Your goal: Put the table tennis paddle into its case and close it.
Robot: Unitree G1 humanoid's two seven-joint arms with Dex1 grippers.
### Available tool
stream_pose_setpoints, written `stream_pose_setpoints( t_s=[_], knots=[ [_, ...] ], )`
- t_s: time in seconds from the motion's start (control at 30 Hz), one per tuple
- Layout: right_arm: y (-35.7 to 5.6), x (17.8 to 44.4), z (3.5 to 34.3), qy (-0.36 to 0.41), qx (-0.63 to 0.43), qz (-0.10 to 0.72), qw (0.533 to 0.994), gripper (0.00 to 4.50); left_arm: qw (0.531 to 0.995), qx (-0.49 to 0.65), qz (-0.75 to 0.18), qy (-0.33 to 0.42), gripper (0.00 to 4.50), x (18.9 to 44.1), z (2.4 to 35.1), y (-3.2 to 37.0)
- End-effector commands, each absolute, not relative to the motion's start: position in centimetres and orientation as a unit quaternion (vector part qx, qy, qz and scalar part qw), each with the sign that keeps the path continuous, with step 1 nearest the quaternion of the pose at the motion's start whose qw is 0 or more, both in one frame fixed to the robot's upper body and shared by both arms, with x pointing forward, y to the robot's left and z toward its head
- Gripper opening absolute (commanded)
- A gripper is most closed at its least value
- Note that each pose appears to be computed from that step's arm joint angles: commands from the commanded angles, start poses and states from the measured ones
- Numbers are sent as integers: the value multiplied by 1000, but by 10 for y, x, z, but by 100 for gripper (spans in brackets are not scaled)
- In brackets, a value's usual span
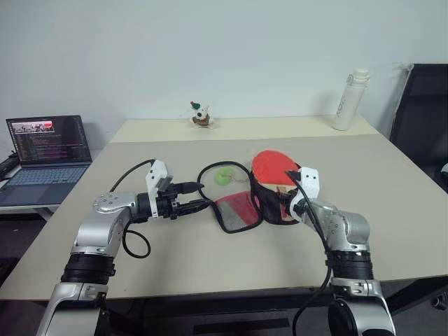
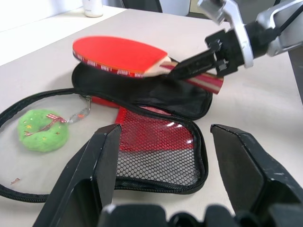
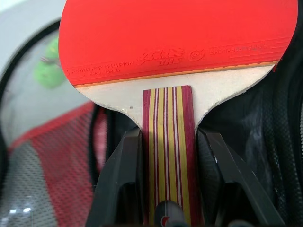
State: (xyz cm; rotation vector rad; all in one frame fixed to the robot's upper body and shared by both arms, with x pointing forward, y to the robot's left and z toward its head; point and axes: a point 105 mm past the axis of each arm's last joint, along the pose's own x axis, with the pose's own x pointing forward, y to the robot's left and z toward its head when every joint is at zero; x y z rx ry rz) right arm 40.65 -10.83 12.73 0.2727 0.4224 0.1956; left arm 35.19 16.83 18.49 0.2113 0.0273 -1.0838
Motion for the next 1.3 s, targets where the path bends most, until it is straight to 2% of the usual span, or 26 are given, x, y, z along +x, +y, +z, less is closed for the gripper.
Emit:
stream_pose_setpoints(
  t_s=[0.03,0.37,0.8,0.87,0.9,1.0,1.13,1.23,1.3],
  knots=[
    [-109,420,148,160,121,92,975,114,850,116,-514,-16,329,350,200,167],
    [-119,435,136,166,98,69,979,114,848,115,-517,-14,329,350,196,162],
    [-104,431,133,173,92,96,976,114,848,115,-517,-9,329,348,192,162],
    [-105,431,133,172,97,93,976,185,848,116,-517,-8,329,348,191,161],
    [-105,431,133,172,100,90,976,200,848,116,-517,-8,329,348,191,161],
    [-107,431,134,168,106,80,977,298,848,115,-518,-7,329,348,191,161],
    [-107,431,135,163,105,74,978,443,848,114,-518,-5,329,347,189,160],
    [-103,428,139,158,100,89,978,447,851,114,-513,0,329,348,185,161],
    [-95,421,150,147,93,127,977,447,858,116,-501,5,329,351,181,164]
  ],
)
